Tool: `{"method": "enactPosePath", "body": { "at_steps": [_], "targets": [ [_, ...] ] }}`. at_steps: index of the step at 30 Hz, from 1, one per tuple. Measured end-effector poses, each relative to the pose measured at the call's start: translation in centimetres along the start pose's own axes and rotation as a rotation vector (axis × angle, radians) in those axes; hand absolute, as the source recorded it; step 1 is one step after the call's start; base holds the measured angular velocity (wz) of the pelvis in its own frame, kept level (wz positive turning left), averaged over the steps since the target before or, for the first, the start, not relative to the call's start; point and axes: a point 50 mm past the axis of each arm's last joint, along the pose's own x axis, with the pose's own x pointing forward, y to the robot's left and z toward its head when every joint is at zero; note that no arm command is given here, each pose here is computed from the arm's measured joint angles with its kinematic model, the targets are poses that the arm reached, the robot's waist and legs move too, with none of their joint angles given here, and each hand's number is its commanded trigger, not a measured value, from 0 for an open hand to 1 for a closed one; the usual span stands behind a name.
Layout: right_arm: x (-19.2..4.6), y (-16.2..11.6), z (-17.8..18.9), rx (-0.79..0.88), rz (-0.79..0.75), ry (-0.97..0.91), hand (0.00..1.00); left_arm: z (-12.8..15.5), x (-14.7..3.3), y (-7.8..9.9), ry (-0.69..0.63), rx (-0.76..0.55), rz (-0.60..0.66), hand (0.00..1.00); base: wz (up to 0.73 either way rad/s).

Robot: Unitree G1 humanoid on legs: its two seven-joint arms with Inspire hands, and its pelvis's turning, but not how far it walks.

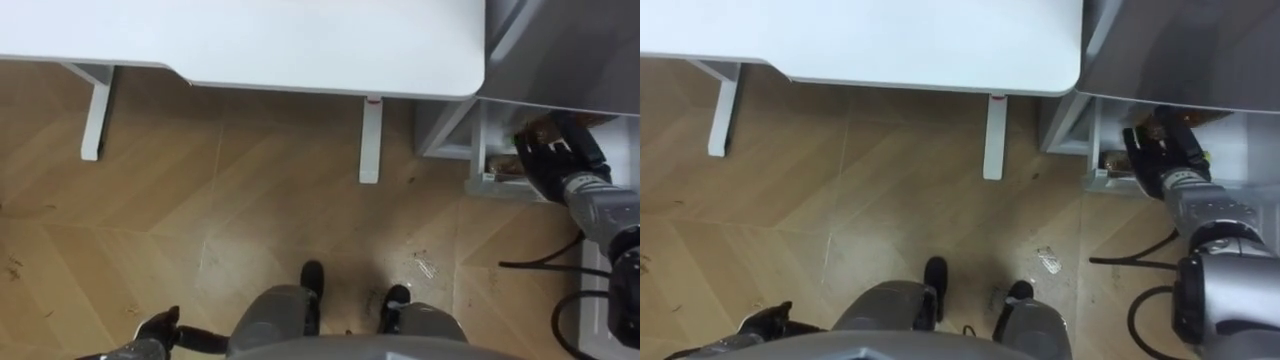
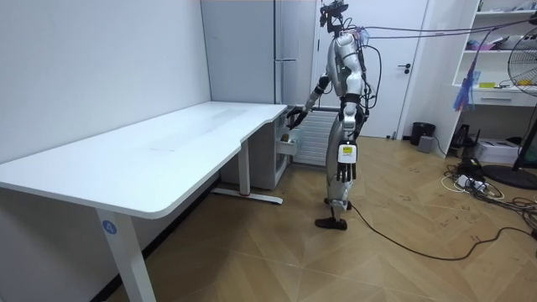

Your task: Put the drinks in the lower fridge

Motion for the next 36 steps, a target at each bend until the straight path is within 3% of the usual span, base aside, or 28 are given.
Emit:
{"method": "enactPosePath", "body": {
  "at_steps": [24,29,36],
  "targets": [
    [0.0,-0.2,0.0,-0.010,0.001,-0.003,0.00,-0.1,-0.1,0.4,-0.004,0.006,0.013,0.00,0.01],
    [-0.3,-1.7,0.4,-0.084,-0.035,-0.031,0.00,-0.7,-0.1,0.4,0.008,0.006,0.011,0.00,0.05],
    [-1.4,-6.9,-0.2,-0.177,-0.137,-0.031,0.00,-0.4,-0.1,0.4,-0.023,0.001,0.013,0.00,0.07]
  ]
}}
